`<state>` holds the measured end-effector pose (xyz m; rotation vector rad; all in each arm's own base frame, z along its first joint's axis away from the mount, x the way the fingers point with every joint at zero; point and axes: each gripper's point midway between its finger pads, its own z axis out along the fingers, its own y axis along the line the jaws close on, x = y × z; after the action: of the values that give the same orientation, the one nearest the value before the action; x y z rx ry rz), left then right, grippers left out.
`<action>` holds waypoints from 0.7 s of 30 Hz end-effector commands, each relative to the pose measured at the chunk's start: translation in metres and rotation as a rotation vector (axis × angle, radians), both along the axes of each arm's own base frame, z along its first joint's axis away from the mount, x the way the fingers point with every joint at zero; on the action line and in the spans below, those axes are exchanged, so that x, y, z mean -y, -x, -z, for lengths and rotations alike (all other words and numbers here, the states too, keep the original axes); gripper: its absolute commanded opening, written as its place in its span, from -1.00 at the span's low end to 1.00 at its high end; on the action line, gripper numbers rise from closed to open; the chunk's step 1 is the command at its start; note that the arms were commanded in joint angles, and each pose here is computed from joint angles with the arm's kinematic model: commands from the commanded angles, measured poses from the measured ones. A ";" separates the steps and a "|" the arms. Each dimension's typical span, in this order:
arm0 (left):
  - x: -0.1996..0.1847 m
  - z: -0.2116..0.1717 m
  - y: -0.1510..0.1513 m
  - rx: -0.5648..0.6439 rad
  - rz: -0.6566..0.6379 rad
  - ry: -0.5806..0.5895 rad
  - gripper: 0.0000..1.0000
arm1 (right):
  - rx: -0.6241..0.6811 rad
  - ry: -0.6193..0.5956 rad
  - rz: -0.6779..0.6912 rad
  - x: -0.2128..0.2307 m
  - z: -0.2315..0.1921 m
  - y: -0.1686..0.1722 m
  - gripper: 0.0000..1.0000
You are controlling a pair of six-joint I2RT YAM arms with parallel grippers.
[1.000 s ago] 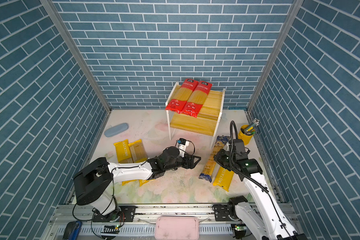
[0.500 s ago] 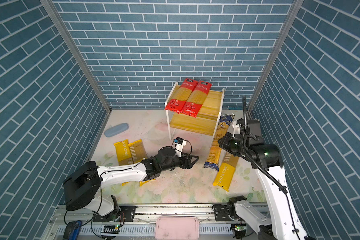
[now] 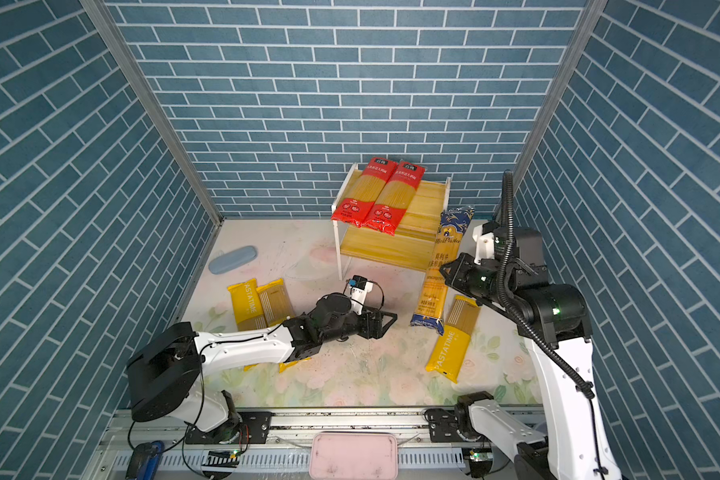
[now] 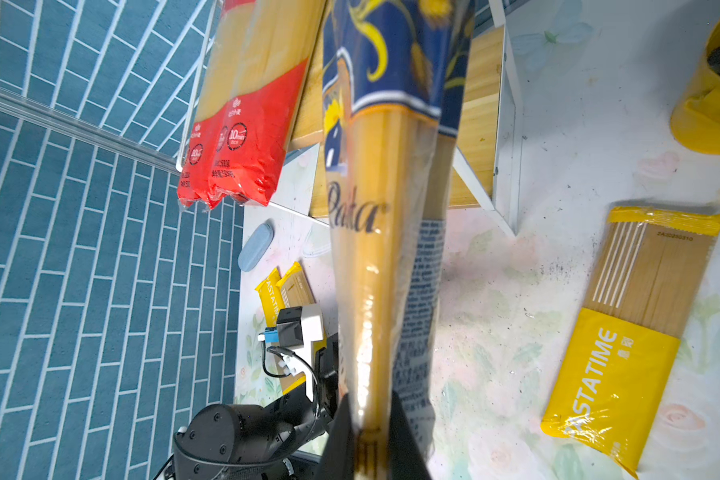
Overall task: Place and organize the pasta boxes and bags onto the shelf
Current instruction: 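Lift the MoliPasta bag toward the shelf with the right gripper while the left withdraws, then lower the MoliPasta bag upright beside the red bags on the upper tier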
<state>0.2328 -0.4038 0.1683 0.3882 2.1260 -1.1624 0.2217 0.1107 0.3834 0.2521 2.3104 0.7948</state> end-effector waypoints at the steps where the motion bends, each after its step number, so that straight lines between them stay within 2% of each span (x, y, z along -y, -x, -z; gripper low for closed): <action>1: -0.002 -0.006 -0.002 0.011 -0.009 0.018 0.66 | 0.169 -0.042 -0.040 -0.007 -0.044 -0.006 -1.00; 14: -0.012 -0.007 0.001 0.019 -0.028 0.020 0.66 | 0.231 -0.087 -0.076 -0.021 -0.084 -0.029 -1.00; 21: -0.016 -0.013 0.001 0.034 -0.035 0.024 0.66 | 0.301 -0.070 -0.057 -0.026 -0.111 -0.069 -1.00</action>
<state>0.2303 -0.3948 0.1762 0.3628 2.1025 -1.1713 0.2731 0.1314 0.4358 0.2023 2.2397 0.8588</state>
